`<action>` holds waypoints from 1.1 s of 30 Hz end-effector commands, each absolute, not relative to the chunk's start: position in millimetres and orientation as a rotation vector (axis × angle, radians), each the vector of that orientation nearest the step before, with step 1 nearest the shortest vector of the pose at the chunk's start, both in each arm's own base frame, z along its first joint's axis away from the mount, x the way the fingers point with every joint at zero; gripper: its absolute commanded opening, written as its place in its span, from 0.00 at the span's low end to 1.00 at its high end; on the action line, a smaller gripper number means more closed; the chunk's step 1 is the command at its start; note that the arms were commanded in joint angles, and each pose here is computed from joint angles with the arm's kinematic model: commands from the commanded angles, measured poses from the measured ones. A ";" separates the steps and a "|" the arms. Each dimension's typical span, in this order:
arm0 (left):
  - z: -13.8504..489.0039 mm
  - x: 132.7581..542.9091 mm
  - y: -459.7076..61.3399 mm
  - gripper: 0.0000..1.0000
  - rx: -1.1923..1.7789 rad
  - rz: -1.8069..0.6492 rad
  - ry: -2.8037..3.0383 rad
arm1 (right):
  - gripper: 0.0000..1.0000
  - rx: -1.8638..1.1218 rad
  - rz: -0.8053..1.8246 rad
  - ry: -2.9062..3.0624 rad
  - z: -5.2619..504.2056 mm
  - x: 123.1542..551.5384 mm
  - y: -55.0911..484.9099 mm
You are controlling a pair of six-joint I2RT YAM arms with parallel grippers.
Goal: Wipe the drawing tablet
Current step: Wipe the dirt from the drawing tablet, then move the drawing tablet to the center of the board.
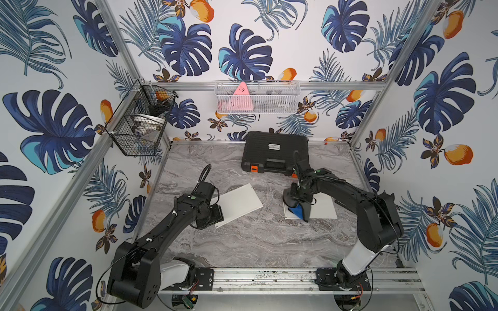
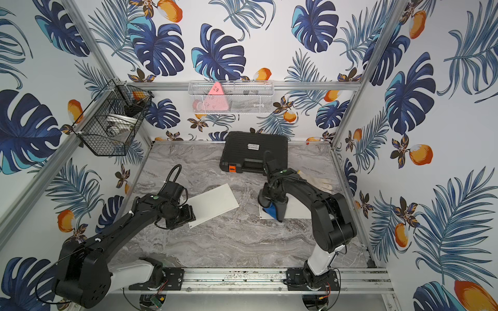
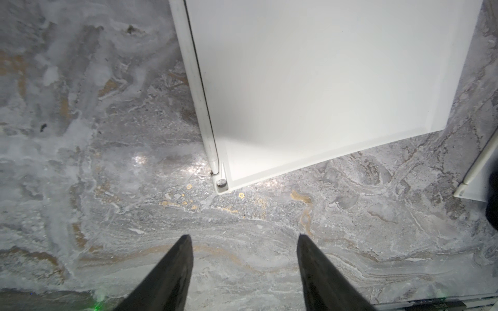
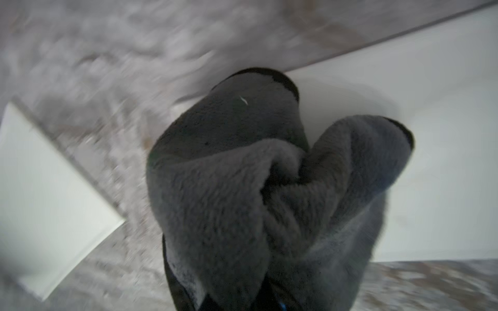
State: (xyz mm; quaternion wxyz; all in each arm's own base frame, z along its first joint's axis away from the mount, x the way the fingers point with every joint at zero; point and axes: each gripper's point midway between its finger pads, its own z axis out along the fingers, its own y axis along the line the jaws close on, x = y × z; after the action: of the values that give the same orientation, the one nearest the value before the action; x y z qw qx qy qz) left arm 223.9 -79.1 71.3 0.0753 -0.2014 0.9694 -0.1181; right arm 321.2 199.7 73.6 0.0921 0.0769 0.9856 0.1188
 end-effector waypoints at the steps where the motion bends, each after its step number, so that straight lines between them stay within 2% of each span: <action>1: 70.1 219.8 -77.8 0.65 -0.617 -0.343 2.916 | 0.00 0.019 0.740 2.903 90.3 311.2 284.7; 5: 73.5 220.7 -75.5 0.65 -0.613 -0.327 2.909 | 0.00 -0.074 1.037 2.895 105.9 294.3 340.9; 10: 87.4 223.3 -73.3 0.66 -0.608 -0.319 2.878 | 0.00 -0.095 1.106 2.844 135.8 283.6 344.6; 15: 95.0 225.0 -73.0 0.66 -0.603 -0.325 2.859 | 0.00 -0.003 0.808 2.839 131.0 285.9 291.1; 18: 93.6 224.5 -74.2 0.66 -0.609 -0.337 2.859 | 0.00 0.117 0.725 2.844 120.4 295.9 258.4; 21: 93.2 224.2 -76.5 0.65 -0.612 -0.355 2.862 | 0.00 0.245 0.426 2.850 105.9 309.6 204.1; 24: 99.0 228.9 -90.9 0.64 -0.583 -0.445 2.850 | 0.00 0.437 0.381 2.834 85.7 329.4 155.3; 27: 105.1 233.9 -121.2 0.63 -0.527 -0.594 2.839 | 0.00 0.443 0.276 2.942 56.6 327.8 137.2; 30: 107.9 236.3 -151.8 0.63 -0.453 -0.644 2.845 | 0.00 0.448 0.154 3.010 34.5 319.6 125.6; 33: 108.0 239.3 -185.4 0.62 -0.388 -0.699 2.849 | 0.02 0.469 0.168 3.061 24.2 306.8 126.8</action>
State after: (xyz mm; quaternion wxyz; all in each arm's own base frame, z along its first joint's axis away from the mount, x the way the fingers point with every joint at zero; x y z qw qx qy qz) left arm 228.5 -157.7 100.3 0.0812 -0.1281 0.9681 -0.1996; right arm 323.8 133.8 31.5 0.0516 0.1578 0.9833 0.0750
